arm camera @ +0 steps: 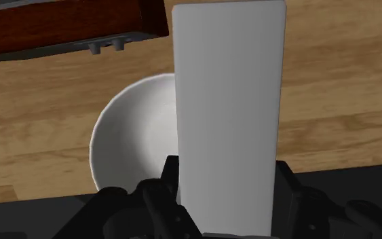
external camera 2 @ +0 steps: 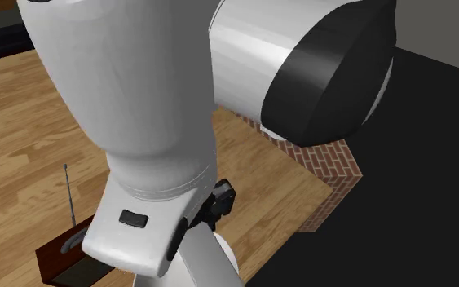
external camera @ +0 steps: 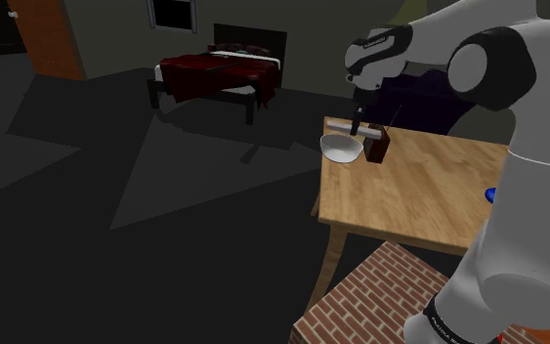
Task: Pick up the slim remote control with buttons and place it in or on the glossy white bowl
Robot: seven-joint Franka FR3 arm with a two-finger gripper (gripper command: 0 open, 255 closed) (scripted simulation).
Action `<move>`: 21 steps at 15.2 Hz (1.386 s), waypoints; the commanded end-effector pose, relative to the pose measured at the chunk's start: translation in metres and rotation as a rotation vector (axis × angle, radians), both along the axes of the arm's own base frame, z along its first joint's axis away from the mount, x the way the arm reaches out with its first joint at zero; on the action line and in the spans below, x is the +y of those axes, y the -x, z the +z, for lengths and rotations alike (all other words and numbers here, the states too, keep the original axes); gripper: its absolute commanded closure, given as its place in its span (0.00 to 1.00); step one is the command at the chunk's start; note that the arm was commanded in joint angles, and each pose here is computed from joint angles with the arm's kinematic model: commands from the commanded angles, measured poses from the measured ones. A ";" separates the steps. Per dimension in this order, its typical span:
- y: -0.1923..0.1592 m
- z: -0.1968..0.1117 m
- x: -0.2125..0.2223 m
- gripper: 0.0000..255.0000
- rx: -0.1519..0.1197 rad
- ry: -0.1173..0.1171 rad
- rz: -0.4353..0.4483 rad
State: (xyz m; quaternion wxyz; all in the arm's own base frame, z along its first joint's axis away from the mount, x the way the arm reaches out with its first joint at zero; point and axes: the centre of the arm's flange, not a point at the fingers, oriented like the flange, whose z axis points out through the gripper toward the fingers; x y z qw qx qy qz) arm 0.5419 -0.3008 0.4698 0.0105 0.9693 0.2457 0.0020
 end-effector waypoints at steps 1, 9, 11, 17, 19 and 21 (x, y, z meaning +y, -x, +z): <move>-0.022 0.002 -0.011 1.00 -0.001 -0.002 0.002; -0.043 -0.030 -0.019 1.00 -0.001 -0.002 0.002; -0.043 -0.041 -0.019 1.00 -0.001 -0.002 0.002; -0.043 -0.069 -0.019 1.00 -0.001 -0.002 0.002; -0.043 -0.069 -0.019 1.00 -0.001 -0.002 0.002; -0.043 -0.069 -0.019 1.00 -0.001 -0.002 0.002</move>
